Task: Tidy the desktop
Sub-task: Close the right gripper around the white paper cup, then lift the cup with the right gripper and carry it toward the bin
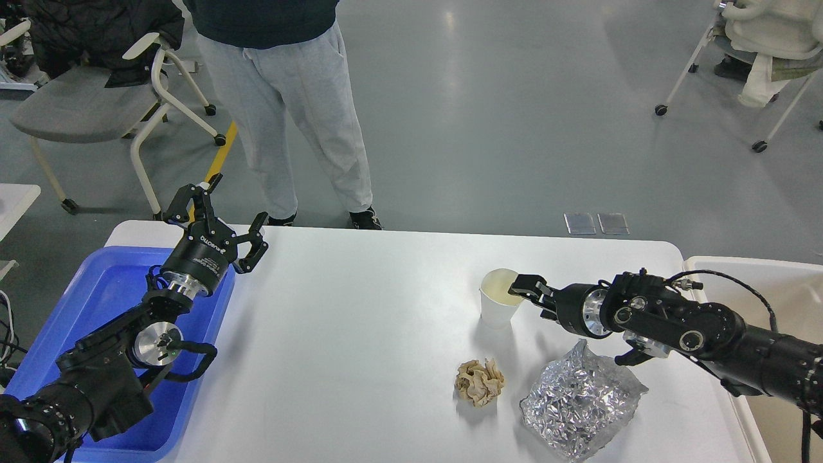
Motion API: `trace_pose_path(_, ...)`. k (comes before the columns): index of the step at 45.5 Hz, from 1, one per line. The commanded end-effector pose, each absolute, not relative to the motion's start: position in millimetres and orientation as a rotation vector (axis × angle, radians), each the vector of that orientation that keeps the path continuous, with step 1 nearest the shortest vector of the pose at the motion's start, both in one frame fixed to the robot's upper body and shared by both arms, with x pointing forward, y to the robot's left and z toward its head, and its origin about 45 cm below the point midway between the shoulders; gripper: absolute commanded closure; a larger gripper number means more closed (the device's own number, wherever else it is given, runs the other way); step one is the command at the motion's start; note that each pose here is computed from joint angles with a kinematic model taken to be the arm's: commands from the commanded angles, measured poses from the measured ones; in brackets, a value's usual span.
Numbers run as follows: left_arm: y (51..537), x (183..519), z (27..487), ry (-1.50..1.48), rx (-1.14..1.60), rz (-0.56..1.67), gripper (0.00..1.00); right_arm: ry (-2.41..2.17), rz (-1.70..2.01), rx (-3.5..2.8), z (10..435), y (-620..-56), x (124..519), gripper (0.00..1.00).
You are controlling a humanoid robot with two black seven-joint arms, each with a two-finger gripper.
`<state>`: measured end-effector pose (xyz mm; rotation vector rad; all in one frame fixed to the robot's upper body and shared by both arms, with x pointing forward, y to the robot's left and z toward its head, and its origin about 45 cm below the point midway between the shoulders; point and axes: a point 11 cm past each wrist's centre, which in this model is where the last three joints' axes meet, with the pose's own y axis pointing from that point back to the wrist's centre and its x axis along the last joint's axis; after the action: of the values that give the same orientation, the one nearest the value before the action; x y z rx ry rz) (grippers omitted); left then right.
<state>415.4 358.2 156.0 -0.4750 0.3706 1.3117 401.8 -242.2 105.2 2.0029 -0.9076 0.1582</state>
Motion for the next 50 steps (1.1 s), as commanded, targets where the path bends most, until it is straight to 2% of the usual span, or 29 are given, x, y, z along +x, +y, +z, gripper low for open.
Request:
trace_pose_path(1, 358, 415, 156, 0.371, -0.475, 1.312, 0.0, -0.898, 0.166, 2.023, 102, -236, 400, 0.51)
trace_pose_path(13, 358, 415, 156, 0.371, -0.475, 1.312, 0.0, -0.879, 0.147, 2.042, 95, -228, 394, 0.7)
trace_pose_path(15, 358, 415, 156, 0.371, -0.475, 1.312, 0.0, -0.876, 0.145, 2.044, 95, -227, 393, 0.81)
trace_pose_path(17, 358, 416, 157, 0.37, -0.476, 1.311, 0.0, -0.872, 0.143, 2.048, 94, -224, 392, 1.0)
trace_pose_path(37, 358, 415, 156, 0.371, -0.475, 1.312, 0.0, -0.927, 0.098, 2.141, 108, -216, 398, 1.0)
trace_pose_path(50, 358, 415, 156, 0.371, -0.475, 1.312, 0.0, -0.975, 0.026, 2.222, 151, -236, 406, 1.0)
